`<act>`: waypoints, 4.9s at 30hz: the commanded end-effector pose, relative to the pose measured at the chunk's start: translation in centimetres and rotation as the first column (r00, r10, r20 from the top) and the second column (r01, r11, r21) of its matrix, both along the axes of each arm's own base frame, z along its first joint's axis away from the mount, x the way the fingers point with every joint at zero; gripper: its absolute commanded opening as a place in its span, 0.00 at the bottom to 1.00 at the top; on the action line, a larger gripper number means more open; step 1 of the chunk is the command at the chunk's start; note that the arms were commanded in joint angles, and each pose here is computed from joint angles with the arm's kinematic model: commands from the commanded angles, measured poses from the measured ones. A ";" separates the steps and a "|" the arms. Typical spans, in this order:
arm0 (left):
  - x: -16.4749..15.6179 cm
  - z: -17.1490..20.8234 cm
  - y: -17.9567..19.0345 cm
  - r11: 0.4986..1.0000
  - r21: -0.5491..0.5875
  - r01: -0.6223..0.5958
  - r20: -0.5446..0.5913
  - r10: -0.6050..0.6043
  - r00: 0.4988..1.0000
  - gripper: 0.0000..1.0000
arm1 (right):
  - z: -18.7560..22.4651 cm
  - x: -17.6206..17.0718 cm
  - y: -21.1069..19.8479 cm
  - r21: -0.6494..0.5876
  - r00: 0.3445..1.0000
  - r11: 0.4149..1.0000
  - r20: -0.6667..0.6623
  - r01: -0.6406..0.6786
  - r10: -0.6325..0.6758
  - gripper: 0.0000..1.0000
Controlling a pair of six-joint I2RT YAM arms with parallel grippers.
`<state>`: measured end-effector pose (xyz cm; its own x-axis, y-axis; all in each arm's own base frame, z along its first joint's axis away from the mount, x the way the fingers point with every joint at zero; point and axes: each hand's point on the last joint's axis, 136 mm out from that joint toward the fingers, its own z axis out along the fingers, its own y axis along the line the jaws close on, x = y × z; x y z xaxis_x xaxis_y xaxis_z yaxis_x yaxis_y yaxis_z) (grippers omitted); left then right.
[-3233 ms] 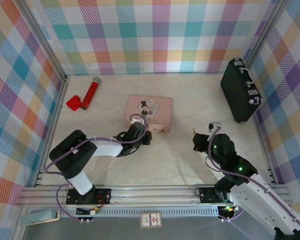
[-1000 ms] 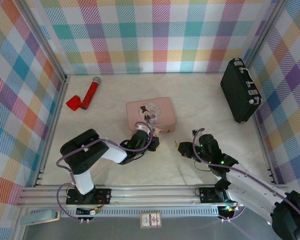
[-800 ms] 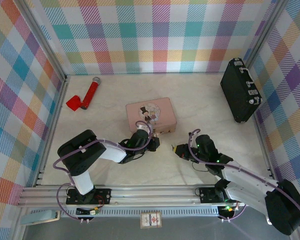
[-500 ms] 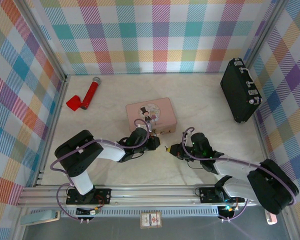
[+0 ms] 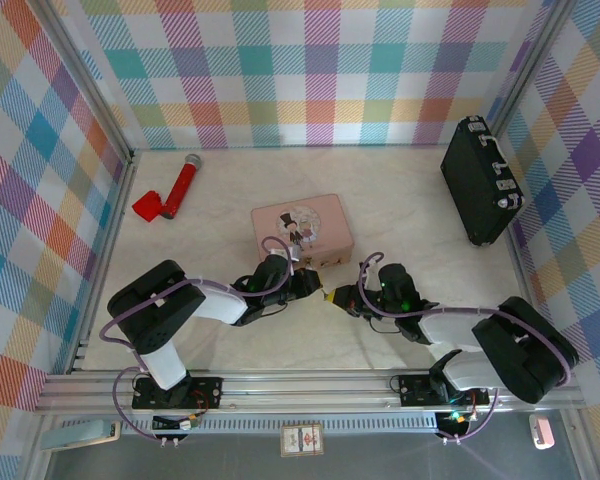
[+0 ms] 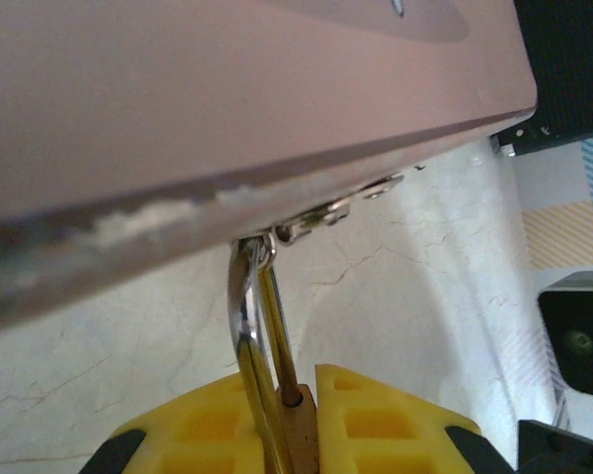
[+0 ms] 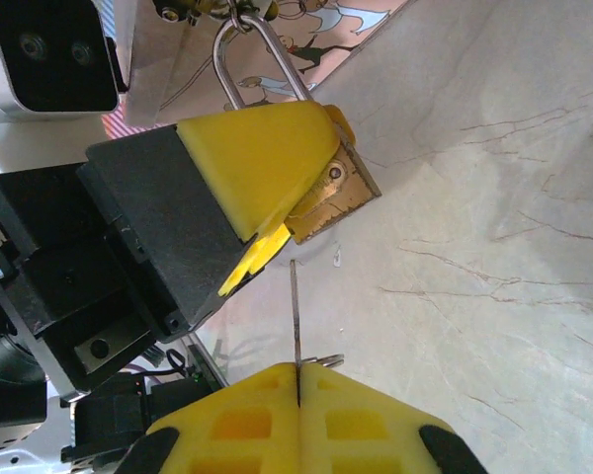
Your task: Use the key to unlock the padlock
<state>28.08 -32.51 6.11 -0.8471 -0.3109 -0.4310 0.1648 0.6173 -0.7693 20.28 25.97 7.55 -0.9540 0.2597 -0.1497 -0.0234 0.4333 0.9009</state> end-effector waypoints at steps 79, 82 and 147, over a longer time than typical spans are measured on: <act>3.6 7.1 0.0 0.923 -0.379 -0.068 0.030 0.085 0.996 0.00 | 2.9 4.5 0.3 0.320 0.999 0.947 -0.016 0.037 -0.034 0.00; 3.5 7.0 0.3 0.918 -0.389 -0.080 0.022 0.096 0.995 0.00 | 3.0 4.6 0.3 0.322 0.999 0.946 -0.015 0.038 -0.035 0.00; 3.4 7.8 -0.1 0.897 -0.436 -0.068 0.011 0.081 0.997 0.00 | 4.1 5.0 0.4 0.345 1.000 0.938 -0.003 0.021 -0.022 0.00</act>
<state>31.41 -31.68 10.01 -0.8007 -0.5326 -0.2741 0.0752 0.3646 -0.9281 25.00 26.09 9.75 -0.9446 0.3282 -0.0033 0.0441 0.1369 0.9896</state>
